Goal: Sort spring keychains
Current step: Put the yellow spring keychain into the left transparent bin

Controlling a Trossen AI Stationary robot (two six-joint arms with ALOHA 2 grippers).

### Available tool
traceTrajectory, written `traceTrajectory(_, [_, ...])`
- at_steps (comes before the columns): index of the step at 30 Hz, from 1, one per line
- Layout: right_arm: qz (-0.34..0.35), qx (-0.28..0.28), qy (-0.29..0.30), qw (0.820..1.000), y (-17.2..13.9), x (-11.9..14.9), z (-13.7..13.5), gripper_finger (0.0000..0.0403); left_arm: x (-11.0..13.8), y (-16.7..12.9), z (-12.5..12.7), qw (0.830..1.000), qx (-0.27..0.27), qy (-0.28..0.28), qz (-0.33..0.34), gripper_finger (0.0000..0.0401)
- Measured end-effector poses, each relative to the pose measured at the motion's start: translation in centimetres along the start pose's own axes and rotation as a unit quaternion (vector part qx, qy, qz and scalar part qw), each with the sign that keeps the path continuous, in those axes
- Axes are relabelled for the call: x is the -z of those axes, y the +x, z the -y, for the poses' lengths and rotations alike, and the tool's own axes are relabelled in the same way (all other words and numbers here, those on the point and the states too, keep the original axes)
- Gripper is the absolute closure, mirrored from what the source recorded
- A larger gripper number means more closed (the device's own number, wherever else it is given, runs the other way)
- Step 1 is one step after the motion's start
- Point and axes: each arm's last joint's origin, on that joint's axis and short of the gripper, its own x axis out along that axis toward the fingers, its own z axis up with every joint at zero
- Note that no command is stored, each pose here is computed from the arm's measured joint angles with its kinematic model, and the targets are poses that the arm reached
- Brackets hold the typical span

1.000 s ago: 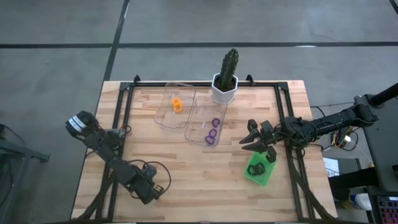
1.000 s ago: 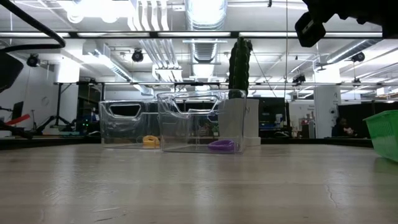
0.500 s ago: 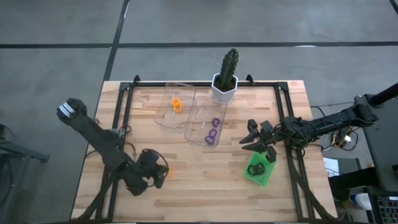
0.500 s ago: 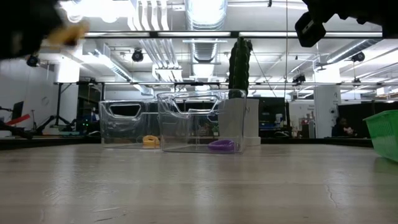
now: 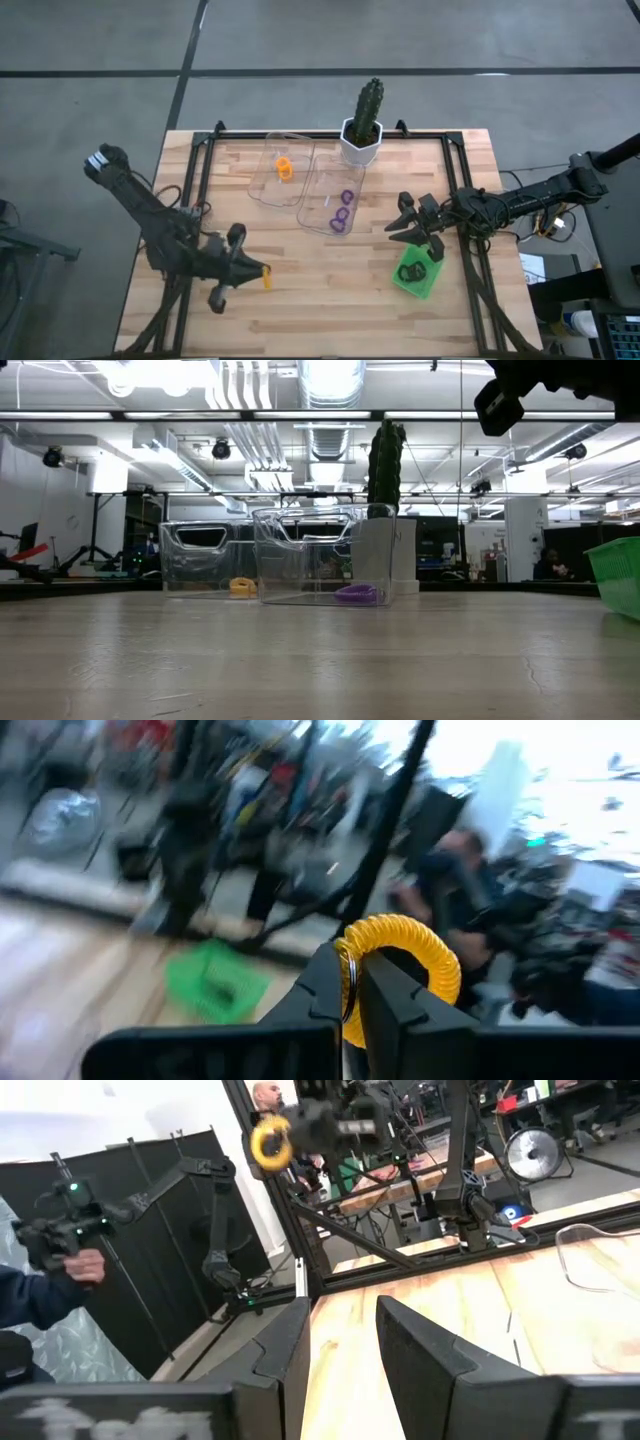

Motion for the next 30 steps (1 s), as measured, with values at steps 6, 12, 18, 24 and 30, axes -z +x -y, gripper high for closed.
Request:
traceTrajectory(6, [-0.001, 0.001, 0.0, 1.0, 0.0, 0.0, 0.0, 0.0291, -1.5, -0.4, 0.3, 0.991, 0.086, 0.062, 0.077, 0.0389])
traceTrajectory(12, [-0.001, 0.001, -0.007, 1.0, 0.0, 0.0, 0.0, 0.0291, -1.8, 0.1, -0.5, 0.988, 0.087, 0.08, 0.103, 0.0389])
traceTrajectory(18, [-0.001, 0.0, -0.007, 1.0, 0.0, 0.0, 0.0, 0.0291, -1.3, 1.7, -4.0, 0.986, -0.138, 0.037, 0.09, 0.0389])
traceTrajectory(24, [-0.001, 0.0, -0.003, 1.0, 0.0, 0.0, 0.0, 0.0291, -1.5, 3.4, -9.7, 0.953, -0.296, -0.029, 0.062, 0.0389])
traceTrajectory(30, [-0.001, 0.0, 0.012, 1.0, 0.0, 0.0, 0.0, 0.0291, -2.9, 3.7, -16.5, 0.905, -0.414, -0.094, 0.01, 0.0389])
